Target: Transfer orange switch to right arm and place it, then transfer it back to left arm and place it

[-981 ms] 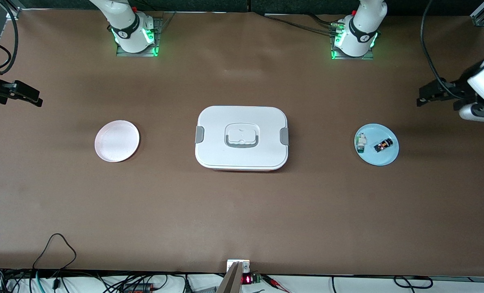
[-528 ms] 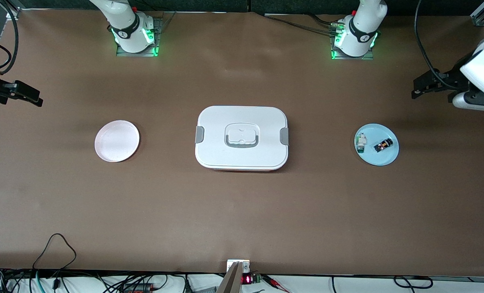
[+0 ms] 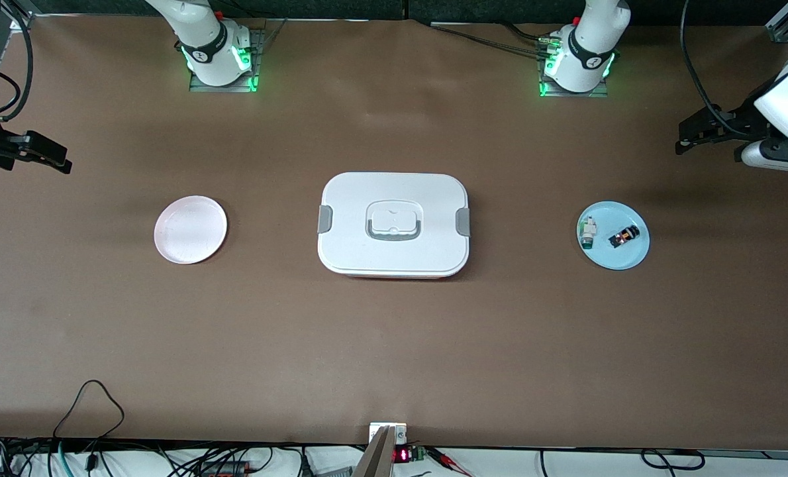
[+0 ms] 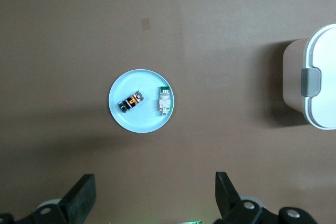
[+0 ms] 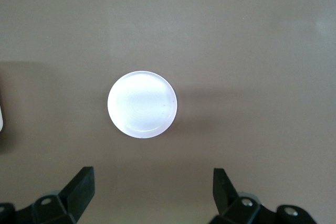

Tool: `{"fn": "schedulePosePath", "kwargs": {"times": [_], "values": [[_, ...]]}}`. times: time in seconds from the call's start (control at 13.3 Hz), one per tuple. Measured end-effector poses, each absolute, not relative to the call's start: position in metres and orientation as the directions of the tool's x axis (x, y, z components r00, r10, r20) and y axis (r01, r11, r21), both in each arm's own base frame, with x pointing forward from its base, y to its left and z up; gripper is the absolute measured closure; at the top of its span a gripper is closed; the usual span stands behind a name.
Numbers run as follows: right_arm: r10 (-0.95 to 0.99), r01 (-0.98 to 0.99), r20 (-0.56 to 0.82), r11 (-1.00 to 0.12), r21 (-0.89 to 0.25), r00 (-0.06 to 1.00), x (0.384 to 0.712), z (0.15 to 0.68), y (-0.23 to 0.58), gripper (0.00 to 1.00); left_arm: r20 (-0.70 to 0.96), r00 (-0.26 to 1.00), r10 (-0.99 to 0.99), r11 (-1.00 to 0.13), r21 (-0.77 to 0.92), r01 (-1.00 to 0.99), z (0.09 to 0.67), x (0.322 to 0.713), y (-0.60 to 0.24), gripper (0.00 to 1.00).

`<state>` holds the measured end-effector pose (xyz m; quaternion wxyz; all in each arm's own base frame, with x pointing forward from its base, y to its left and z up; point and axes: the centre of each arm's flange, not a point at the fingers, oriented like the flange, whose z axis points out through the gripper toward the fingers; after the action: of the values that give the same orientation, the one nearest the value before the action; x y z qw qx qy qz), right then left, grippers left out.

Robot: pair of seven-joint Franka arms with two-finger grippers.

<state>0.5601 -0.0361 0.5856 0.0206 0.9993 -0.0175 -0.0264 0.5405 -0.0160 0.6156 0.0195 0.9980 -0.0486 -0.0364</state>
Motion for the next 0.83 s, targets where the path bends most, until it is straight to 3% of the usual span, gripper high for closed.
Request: {"fn": "schedulePosePath", "kwargs": {"times": [0.83], "values": [[-0.031, -0.029, -0.051, -0.999, 0.042, 0.998, 0.56, 0.586, -0.034, 0.0, -0.077, 0.997, -0.025, -0.999, 0.039, -0.022, 0.61, 0.545, -0.004, 0.0]]}}
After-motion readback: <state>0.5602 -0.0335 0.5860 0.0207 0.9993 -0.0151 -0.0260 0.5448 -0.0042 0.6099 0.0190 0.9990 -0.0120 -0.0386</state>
